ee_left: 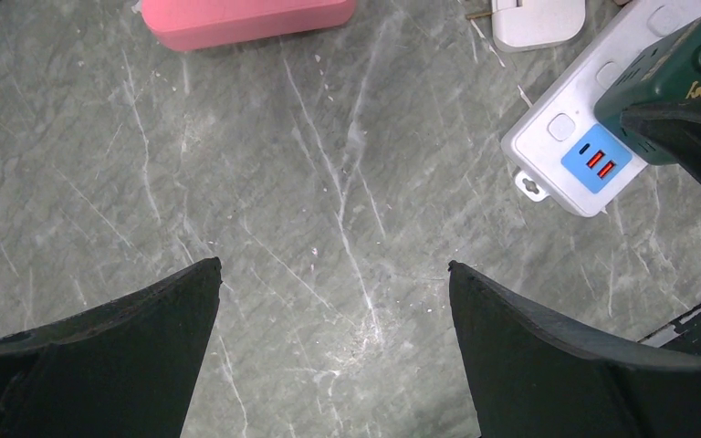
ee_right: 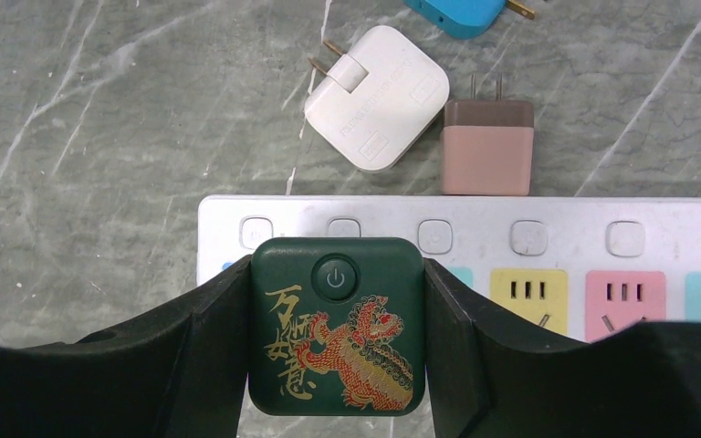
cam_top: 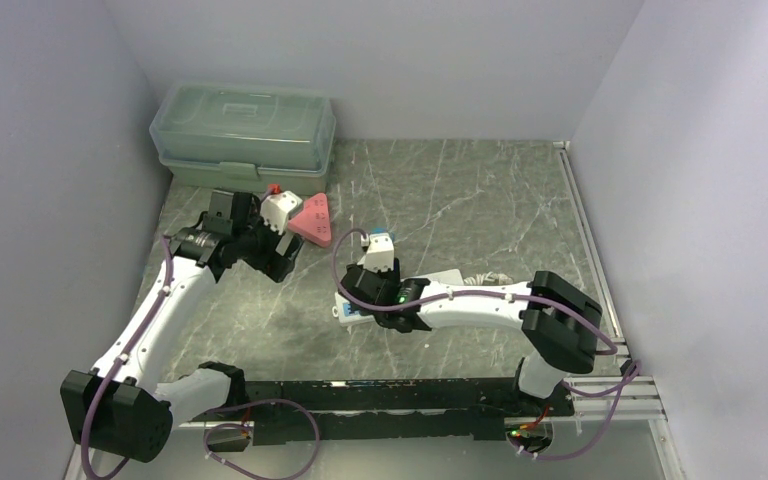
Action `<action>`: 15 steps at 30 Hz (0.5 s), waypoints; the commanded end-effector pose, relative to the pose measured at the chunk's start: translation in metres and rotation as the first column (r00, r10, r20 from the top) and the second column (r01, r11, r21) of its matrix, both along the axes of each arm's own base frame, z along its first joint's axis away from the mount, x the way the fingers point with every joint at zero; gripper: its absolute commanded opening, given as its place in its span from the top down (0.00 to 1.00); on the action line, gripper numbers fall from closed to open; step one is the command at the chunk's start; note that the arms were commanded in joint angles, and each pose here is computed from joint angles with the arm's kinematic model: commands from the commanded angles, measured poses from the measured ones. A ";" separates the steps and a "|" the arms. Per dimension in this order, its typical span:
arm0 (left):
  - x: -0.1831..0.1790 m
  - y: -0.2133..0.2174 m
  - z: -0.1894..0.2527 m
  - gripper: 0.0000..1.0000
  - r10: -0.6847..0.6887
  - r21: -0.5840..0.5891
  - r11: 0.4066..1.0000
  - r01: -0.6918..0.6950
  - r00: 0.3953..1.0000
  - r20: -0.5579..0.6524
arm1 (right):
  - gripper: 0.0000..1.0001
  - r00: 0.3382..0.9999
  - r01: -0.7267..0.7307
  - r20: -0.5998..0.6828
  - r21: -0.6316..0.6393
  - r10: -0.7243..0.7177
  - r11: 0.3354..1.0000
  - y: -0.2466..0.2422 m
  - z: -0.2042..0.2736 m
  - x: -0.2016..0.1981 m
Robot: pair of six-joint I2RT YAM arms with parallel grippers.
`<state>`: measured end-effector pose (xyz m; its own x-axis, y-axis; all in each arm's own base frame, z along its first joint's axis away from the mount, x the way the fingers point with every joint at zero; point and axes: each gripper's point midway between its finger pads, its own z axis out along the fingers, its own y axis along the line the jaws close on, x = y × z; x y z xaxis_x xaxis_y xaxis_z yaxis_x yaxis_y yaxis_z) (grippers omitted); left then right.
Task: Insert the plug
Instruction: Insert the plug into the socket.
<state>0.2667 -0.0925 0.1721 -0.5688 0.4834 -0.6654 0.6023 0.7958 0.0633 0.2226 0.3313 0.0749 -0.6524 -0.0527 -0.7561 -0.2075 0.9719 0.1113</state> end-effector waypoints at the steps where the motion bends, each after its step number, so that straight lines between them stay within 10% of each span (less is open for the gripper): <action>1: 0.009 0.001 0.017 0.00 -0.002 0.003 1.000 0.002 0.998 0.055 | 1.00 0.971 -0.139 -0.220 -0.206 0.093 0.969 -0.034 -0.069 -0.059; 15: 0.014 0.003 0.018 0.00 0.008 0.018 1.000 -0.009 0.998 0.060 | 1.00 0.964 -0.190 -0.238 -0.297 0.120 0.936 -0.053 -0.092 -0.089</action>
<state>0.2701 -0.0904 0.1720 -0.5695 0.4919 -0.6586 0.5992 0.7969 0.0770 0.2093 0.3364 0.0724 -0.5843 -0.0734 -0.8082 -0.2313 0.9697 0.0791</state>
